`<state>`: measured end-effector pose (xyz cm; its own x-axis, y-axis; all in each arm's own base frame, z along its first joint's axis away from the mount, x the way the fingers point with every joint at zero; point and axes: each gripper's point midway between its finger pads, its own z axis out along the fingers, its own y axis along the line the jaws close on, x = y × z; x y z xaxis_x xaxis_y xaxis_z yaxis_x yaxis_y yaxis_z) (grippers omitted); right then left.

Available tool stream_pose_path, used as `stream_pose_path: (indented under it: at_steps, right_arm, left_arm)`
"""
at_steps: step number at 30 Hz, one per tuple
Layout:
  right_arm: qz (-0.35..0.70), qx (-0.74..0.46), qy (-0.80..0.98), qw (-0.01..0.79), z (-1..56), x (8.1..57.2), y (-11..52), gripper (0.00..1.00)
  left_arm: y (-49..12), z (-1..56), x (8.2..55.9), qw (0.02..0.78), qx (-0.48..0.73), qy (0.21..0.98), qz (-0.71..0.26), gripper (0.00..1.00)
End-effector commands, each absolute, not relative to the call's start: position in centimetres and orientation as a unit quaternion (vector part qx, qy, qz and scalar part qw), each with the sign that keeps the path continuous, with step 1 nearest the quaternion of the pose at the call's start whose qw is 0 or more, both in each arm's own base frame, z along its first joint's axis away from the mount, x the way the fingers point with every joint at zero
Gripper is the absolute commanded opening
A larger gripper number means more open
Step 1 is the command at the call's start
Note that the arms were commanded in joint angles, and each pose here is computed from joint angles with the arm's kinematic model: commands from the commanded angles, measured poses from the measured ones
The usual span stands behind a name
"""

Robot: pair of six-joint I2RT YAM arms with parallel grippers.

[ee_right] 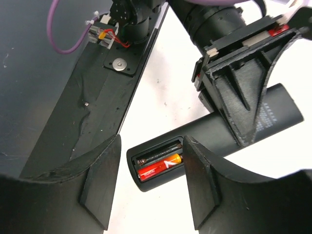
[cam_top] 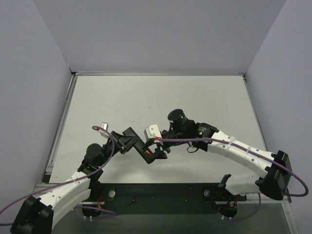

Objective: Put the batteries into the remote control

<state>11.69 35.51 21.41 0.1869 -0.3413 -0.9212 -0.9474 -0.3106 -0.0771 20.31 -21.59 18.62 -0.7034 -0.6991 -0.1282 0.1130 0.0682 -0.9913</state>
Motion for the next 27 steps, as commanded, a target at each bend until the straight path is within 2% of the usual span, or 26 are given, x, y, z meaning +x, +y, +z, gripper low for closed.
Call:
stream_pose_path:
  at_steps: [1,12,27]
  right_arm:
    - [0.404,-0.687,0.449,0.404,24.5,11.9,34.7,0.48]
    - [0.326,-0.720,0.495,0.362,20.8,11.4,31.9,0.38]
    - [0.313,-0.744,0.482,0.340,19.6,10.7,33.1,0.29]
  left_arm:
    - [-21.5,19.8,20.2,0.332,-0.210,0.643,-0.658,0.00]
    - [-21.8,20.1,19.5,0.318,-0.199,0.643,-0.668,0.00]
    - [-22.1,20.6,19.3,0.312,-0.188,0.644,-0.673,0.00]
